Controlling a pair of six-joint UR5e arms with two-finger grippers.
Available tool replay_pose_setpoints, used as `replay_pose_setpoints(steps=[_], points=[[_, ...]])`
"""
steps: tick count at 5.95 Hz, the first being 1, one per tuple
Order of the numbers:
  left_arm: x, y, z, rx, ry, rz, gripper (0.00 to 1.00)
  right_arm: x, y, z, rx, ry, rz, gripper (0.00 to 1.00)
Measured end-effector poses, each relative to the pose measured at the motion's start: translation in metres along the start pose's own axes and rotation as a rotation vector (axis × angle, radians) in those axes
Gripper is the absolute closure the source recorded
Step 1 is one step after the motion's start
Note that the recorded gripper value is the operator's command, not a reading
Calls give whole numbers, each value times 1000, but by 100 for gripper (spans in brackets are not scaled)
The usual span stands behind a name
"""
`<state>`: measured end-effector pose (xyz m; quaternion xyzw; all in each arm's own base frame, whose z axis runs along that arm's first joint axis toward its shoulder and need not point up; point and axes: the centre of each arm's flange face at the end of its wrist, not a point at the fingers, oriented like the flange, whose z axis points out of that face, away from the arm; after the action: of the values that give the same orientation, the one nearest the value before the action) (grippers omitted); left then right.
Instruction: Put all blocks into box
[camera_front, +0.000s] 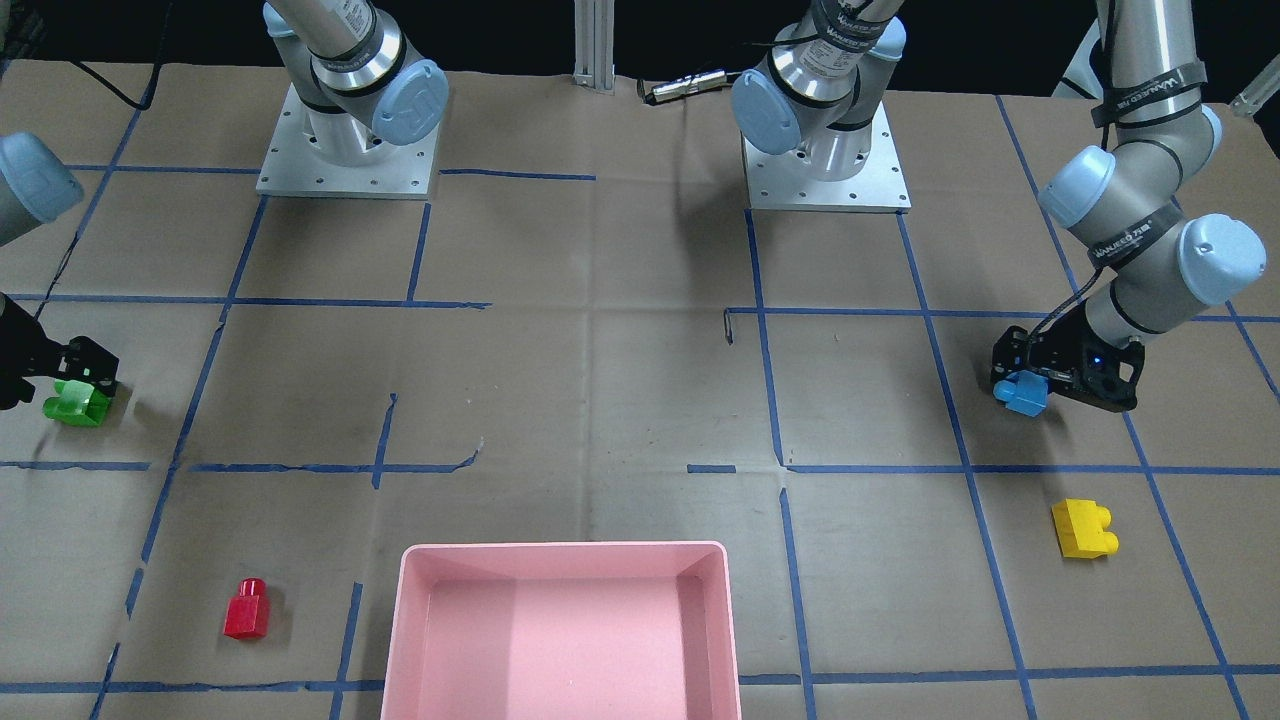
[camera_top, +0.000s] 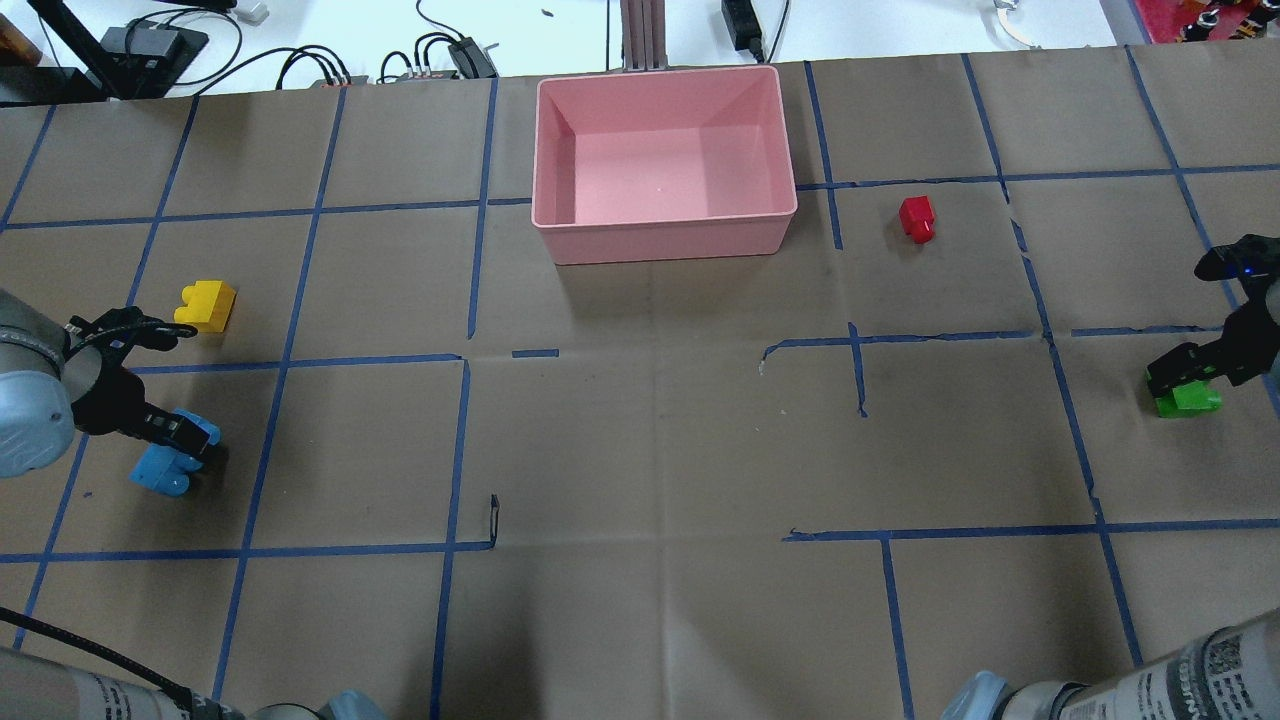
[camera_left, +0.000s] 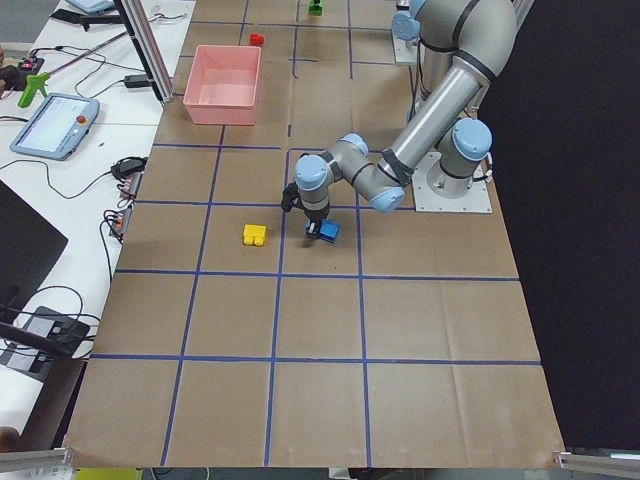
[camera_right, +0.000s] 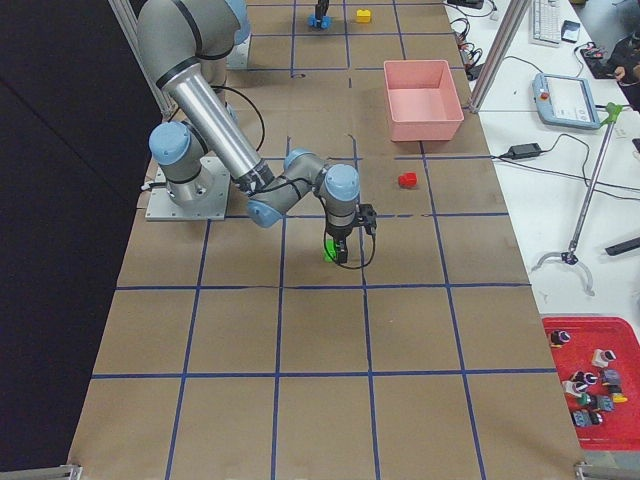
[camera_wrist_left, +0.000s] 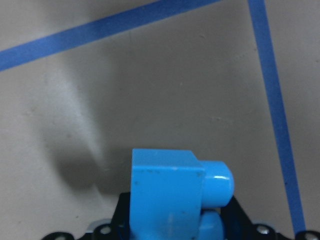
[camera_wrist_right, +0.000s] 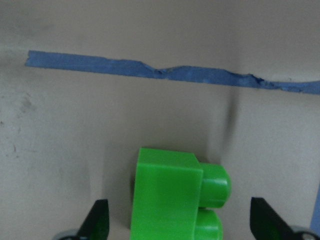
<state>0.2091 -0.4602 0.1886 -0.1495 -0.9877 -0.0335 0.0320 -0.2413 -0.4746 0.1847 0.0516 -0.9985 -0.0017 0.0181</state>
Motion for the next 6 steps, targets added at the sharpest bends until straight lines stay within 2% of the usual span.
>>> replay_pose_setpoints(steps=[1,3,4,5,6], points=[[-8,-13,-27,29,-47,-4,93,1,-1,1,1,-2,0,8],[-4,-73,-105,88,-111,0,95,1,-1,1,1,0,0,63],[15,-116,-145,118,-104,-38,95,1,2,0,-19,13,-1,84],[48,-163,-171,151,-87,-103,95,2,4,1,-48,21,-4,91],[95,-217,-182,182,-67,-183,95,2,6,-1,-70,13,-14,91]])
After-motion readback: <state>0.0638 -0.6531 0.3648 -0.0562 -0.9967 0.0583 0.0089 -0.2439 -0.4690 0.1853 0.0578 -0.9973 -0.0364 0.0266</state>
